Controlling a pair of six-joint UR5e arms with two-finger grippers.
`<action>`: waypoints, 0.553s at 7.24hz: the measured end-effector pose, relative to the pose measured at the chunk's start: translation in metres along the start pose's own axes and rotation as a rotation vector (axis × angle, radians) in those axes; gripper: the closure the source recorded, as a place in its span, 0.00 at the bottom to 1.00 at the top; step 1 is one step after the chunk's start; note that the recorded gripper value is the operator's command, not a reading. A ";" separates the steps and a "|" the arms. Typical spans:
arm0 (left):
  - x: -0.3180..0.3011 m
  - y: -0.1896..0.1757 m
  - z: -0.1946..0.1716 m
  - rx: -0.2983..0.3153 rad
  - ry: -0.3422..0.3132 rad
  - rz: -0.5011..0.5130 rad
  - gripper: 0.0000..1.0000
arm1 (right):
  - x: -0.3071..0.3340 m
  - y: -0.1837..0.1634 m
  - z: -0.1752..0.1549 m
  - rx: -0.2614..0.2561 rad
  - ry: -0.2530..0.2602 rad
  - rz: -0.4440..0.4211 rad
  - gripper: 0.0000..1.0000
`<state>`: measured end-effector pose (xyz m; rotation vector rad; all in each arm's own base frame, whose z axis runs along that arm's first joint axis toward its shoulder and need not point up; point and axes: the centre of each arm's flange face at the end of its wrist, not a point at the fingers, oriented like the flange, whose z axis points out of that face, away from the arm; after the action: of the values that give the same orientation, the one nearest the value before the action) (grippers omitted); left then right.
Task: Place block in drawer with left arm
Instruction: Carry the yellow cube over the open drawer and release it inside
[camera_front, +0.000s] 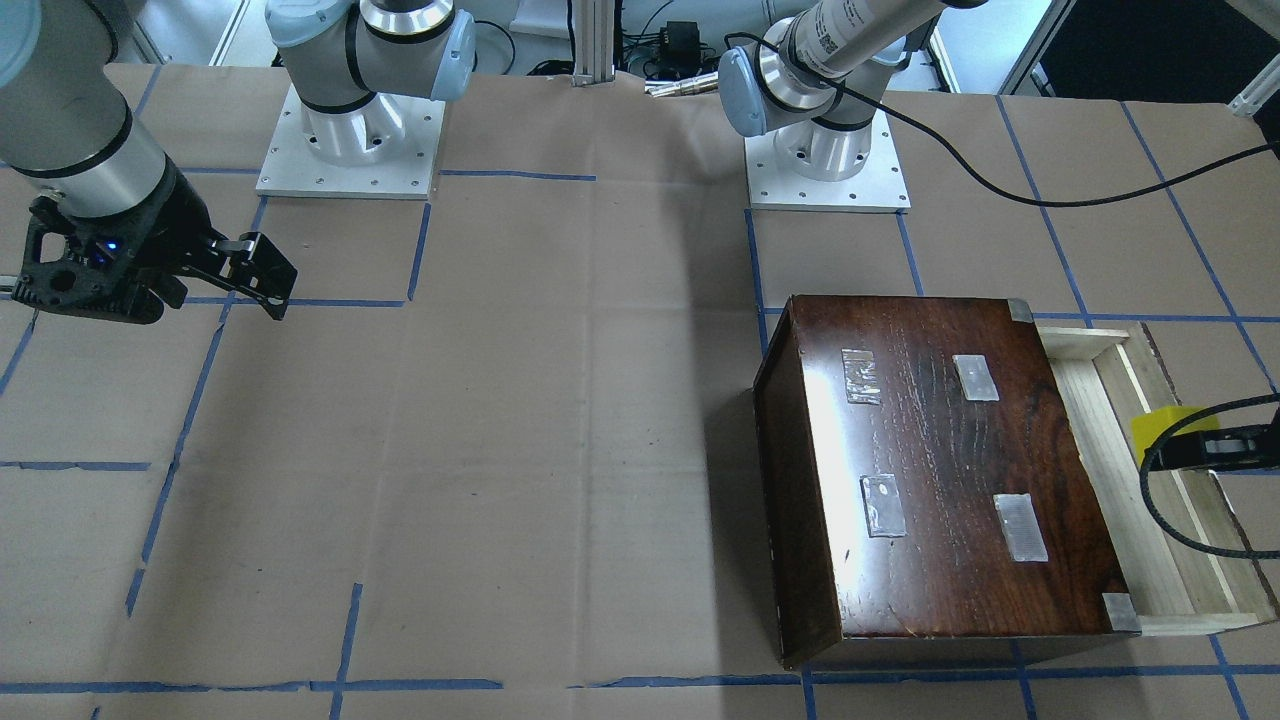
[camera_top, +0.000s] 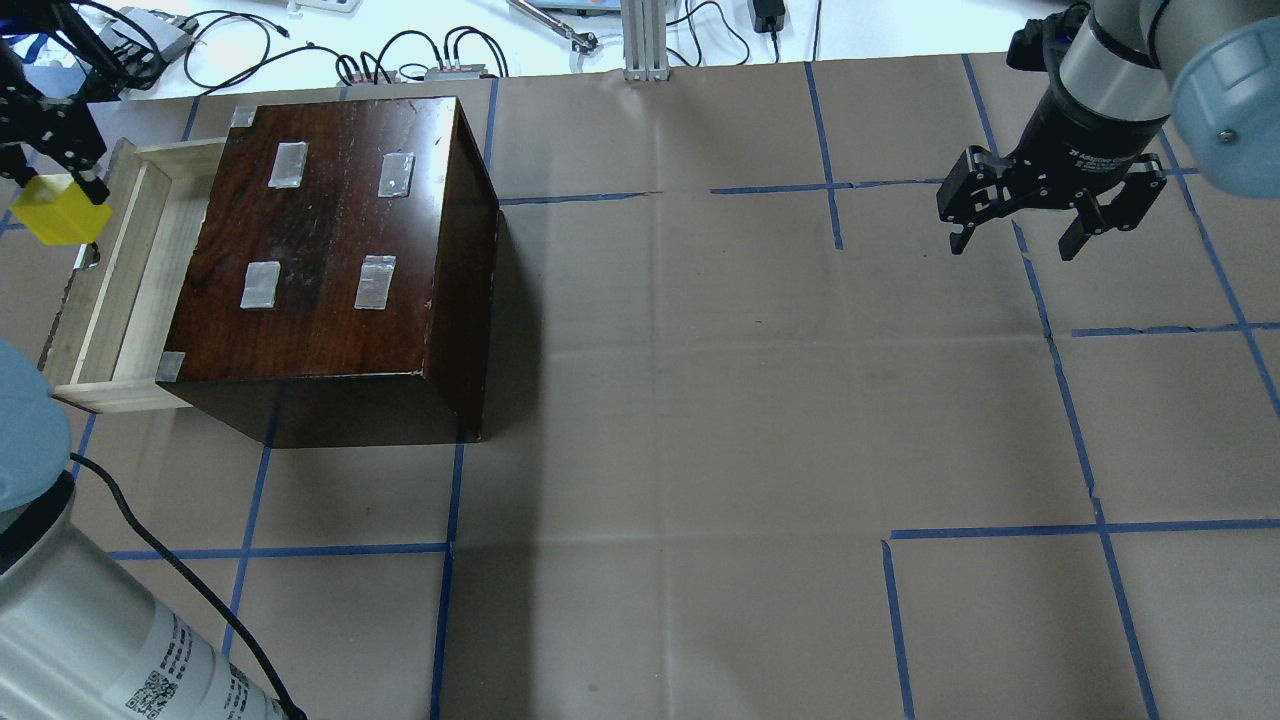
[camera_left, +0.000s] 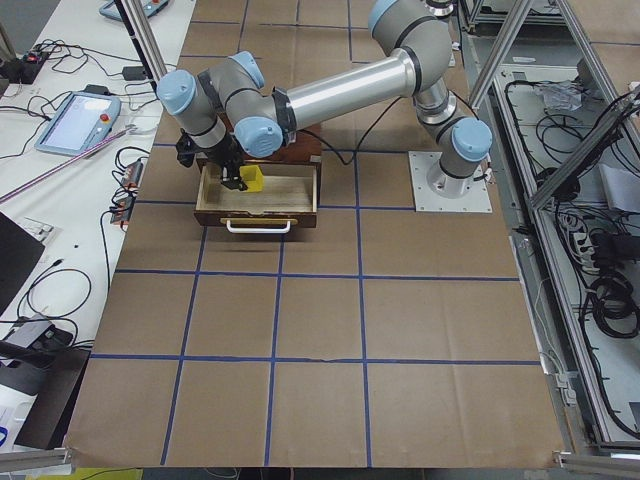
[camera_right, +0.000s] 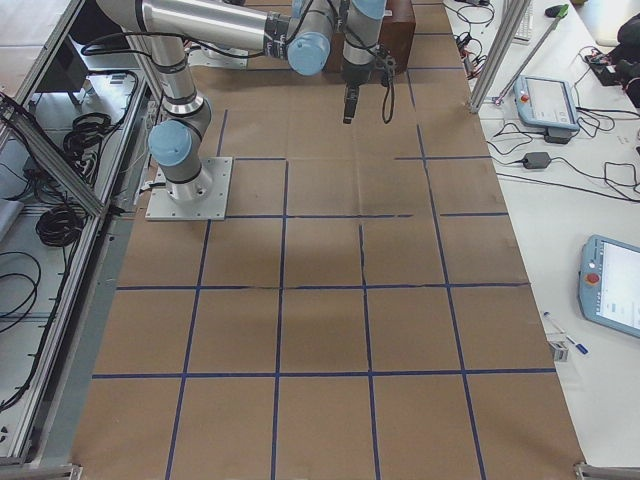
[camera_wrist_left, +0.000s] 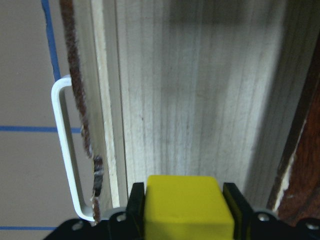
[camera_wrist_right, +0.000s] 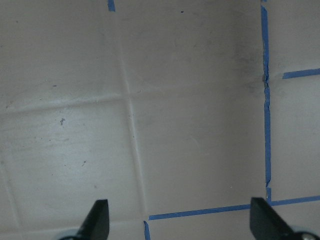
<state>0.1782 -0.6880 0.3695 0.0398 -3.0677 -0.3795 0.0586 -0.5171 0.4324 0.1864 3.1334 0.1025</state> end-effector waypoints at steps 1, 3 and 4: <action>0.001 -0.004 0.016 -0.008 0.007 0.003 0.99 | 0.000 0.000 0.000 0.000 0.000 0.000 0.00; 0.001 -0.006 0.035 -0.025 0.014 0.007 0.91 | 0.000 0.000 0.000 0.000 0.000 0.000 0.00; 0.000 -0.006 0.039 -0.029 0.013 0.008 0.88 | 0.000 0.000 0.000 0.000 0.000 0.000 0.00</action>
<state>0.1760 -0.6842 0.3305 0.0285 -3.0474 -0.4216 0.0586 -0.5171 0.4324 0.1871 3.1334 0.1025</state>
